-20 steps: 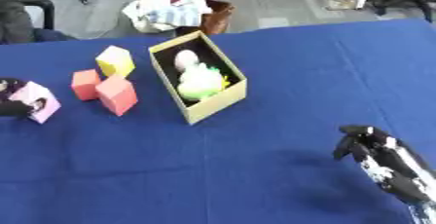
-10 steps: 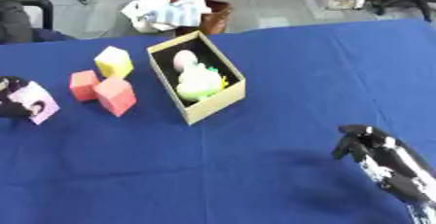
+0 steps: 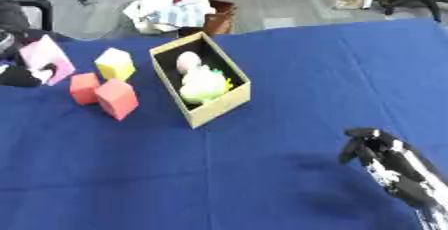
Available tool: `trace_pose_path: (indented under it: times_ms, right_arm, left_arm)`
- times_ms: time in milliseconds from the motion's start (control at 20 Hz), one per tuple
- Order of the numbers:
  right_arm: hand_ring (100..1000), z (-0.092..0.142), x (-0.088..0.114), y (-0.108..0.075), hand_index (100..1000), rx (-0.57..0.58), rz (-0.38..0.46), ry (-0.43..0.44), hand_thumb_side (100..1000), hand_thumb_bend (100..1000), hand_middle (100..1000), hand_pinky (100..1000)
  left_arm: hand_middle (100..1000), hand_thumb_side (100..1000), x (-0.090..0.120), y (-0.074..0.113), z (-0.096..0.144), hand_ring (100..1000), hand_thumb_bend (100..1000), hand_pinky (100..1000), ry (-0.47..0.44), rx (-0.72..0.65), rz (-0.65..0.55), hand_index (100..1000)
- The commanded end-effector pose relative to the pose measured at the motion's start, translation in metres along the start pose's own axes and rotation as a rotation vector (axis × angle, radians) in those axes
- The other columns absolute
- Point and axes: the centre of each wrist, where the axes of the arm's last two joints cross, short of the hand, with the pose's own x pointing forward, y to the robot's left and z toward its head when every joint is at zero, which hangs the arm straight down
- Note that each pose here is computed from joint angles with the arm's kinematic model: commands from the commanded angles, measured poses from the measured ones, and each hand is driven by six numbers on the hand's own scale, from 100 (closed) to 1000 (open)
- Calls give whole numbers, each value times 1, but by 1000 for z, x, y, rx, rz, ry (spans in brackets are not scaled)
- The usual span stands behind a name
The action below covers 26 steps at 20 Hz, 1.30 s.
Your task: Pick up objects on the table and place them in the box.
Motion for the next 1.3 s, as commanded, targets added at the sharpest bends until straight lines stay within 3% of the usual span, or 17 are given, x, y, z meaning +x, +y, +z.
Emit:
trace_pose_path:
  times_ms: [50,250,450,750,800,850,1000,1050,1100,1150,1300]
  right_arm:
    - [583,-2,4,-4,784,13,18,-8,434,100,541,567]
    - [583,-3,3,-2,784,17,12,-13,431,100,541,567]
    - [583,-6,2,0,784,19,5,-20,430,100,541,567]
    - [583,-6,2,2,784,26,0,-22,433,100,541,567]
    - [583,-6,2,2,784,26,0,-22,433,100,541,567]
    - [583,-6,2,1,783,26,0,-21,433,100,541,567]
    - [583,-6,2,2,784,26,0,-23,433,100,541,567]
    - [583,-6,2,1,784,26,0,-22,434,100,541,567]
    - [583,-6,2,1,784,26,0,-21,436,100,541,567]
    - [583,-6,2,1,784,25,0,-21,434,100,541,567]
    - [583,-6,2,1,784,24,1,-23,433,100,541,567]
  left_arm:
    - [526,247,43,12,-14,545,100,698,-134,16,-37,801]
    - [544,251,95,-8,-44,563,100,706,-240,-42,-71,814]
    - [586,255,127,-40,-68,597,100,716,-271,-102,-111,832]
    - [676,260,144,-76,-83,668,100,754,-290,-164,-162,867]
    - [701,263,145,-79,-83,690,125,768,-296,-163,-170,877]
    - [732,288,147,-80,-83,718,206,790,-303,-157,-186,888]
    - [788,466,148,-83,-82,768,270,831,-307,-124,-235,903]
    - [824,601,147,-81,-82,801,321,859,-303,-103,-244,915]
    - [842,717,145,-80,-81,817,280,876,-298,-81,-248,922]
    - [854,762,144,-78,-81,827,381,886,-291,-59,-247,928]
    - [880,884,139,-70,-79,846,422,904,-282,-9,-237,938]
